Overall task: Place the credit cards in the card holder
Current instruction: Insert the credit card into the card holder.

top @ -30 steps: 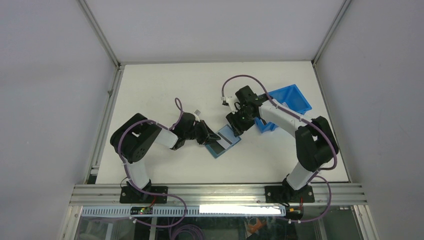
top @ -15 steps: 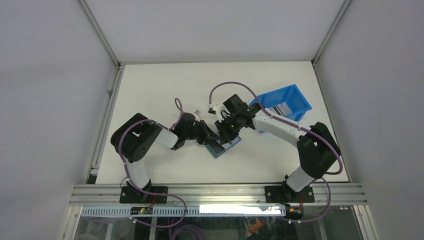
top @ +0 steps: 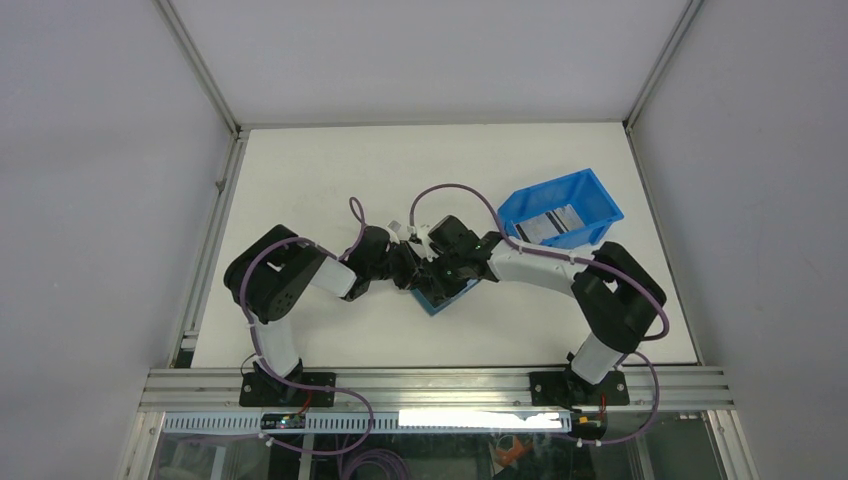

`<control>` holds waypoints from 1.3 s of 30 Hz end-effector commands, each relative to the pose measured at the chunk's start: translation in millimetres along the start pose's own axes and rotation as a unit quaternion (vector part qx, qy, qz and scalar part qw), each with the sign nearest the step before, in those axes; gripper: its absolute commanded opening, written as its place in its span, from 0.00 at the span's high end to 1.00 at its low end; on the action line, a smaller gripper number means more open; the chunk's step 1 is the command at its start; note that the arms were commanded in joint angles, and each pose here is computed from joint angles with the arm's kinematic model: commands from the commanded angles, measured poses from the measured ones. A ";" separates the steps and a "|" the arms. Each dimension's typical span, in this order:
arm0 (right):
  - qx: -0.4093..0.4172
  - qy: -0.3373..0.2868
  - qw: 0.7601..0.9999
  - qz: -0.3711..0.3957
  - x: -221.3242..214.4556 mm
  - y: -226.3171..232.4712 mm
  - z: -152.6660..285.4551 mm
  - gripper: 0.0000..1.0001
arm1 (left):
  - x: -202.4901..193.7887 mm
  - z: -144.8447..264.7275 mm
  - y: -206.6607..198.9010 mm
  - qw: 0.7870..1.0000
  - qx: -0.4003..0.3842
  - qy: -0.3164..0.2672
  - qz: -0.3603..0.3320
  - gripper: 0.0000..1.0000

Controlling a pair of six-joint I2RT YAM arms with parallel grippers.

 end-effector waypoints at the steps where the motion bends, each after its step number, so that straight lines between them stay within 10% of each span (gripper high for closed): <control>1: -0.044 -0.047 0.998 0.012 22.7 -9.3 -7.8 0.98 | -2.7 -1.2 20.0 1.000 0.029 0.002 0.012 0.87; 33: -0.210 -0.042 0.975 0.057 39.5 -46.8 -2.1 0.74 | -3.9 -2.7 21.5 0.999 0.030 0.007 0.018 0.76; 39: -0.129 -0.047 0.988 0.072 42.5 -22.5 16.6 0.63 | -2.3 -0.2 15.8 1.000 0.024 0.002 0.010 0.75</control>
Point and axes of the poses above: each gripper's point midway between its finger pads, its own z axis back along the fingers, its own y axis along the line the jaws close on, x = y × z, the point moved 3 cm from there along z, back along the fingers, and after that the axes turned 2 degrees about -z, right-handed, at the moved point
